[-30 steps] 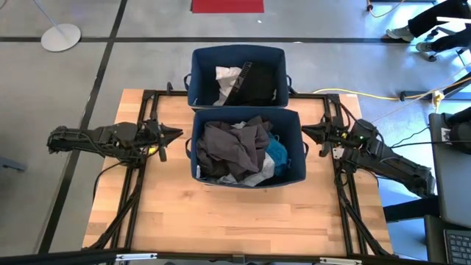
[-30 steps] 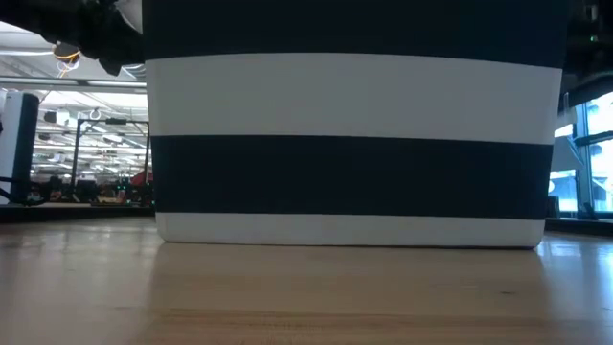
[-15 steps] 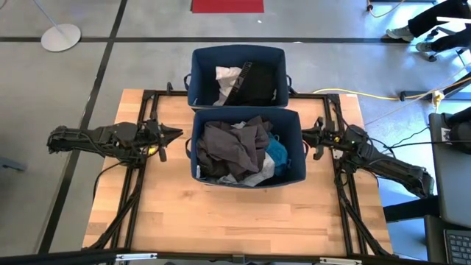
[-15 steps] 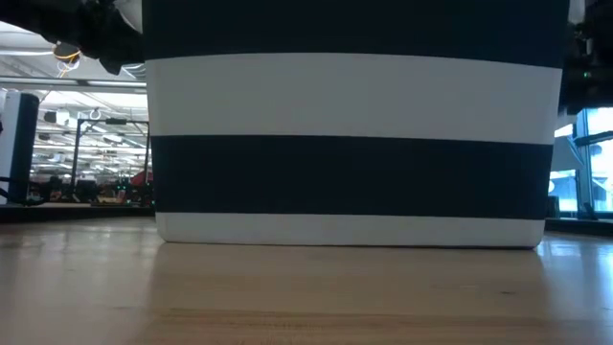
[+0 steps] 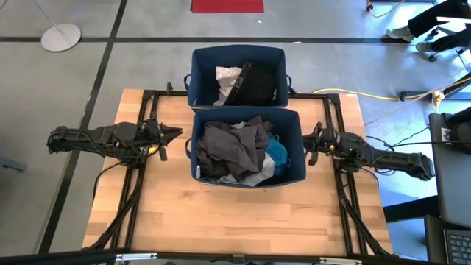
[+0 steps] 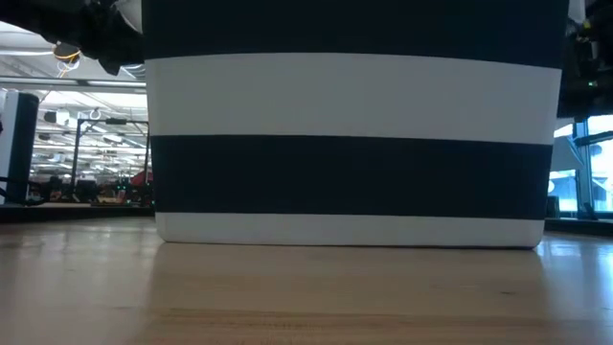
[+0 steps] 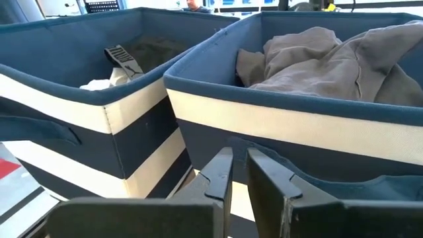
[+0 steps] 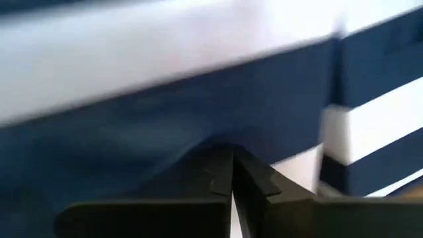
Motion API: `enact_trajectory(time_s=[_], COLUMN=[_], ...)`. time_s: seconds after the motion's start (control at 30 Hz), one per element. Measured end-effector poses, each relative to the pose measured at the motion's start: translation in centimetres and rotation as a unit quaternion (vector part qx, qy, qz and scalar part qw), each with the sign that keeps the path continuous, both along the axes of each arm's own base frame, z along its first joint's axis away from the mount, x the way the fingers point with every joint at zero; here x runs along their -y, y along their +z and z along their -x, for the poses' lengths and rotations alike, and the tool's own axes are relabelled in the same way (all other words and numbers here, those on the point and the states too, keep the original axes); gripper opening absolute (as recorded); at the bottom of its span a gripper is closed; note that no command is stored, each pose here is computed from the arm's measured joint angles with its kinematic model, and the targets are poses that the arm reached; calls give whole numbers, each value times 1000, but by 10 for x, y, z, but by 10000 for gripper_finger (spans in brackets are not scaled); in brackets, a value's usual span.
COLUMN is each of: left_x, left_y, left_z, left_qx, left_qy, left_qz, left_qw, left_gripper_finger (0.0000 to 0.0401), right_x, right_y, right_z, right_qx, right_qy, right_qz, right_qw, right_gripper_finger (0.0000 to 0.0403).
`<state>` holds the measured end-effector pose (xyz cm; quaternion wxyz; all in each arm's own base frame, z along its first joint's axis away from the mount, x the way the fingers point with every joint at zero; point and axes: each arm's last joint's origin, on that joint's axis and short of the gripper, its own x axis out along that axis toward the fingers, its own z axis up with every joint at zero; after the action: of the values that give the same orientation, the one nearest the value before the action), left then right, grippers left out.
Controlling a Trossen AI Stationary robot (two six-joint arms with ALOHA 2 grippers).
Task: Sort clothes
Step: Return to Home Position
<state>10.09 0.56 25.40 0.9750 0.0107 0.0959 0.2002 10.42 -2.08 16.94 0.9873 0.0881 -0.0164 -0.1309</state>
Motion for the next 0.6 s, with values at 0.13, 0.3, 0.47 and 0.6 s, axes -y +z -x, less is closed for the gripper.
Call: enact_trajectory(time_s=[0.13,0.3,0.47,0.6], left_x=[0,1,3,4], left_y=[0,-18,-38,-52], left_z=[0,-4,-5,-3], left_qx=[-2,0,34,57], left_qy=[-1,-22,-55,-69], left_qz=[-5,-7,0,9], left_qw=[1000,1000,998,996], left_gripper_finger=[33,33,33,33], right_x=[-6,-9,-10,-10], right_y=[-6,-11,-11,-11], right_z=[-1,-1,-1,-1], right_qx=[-33,-55,-54,-51], right_qy=[25,69,81,78], right_qz=[-4,-6,-7,-13], right_qw=[999,996,995,996], right_gripper_finger=[23,20,5,6])
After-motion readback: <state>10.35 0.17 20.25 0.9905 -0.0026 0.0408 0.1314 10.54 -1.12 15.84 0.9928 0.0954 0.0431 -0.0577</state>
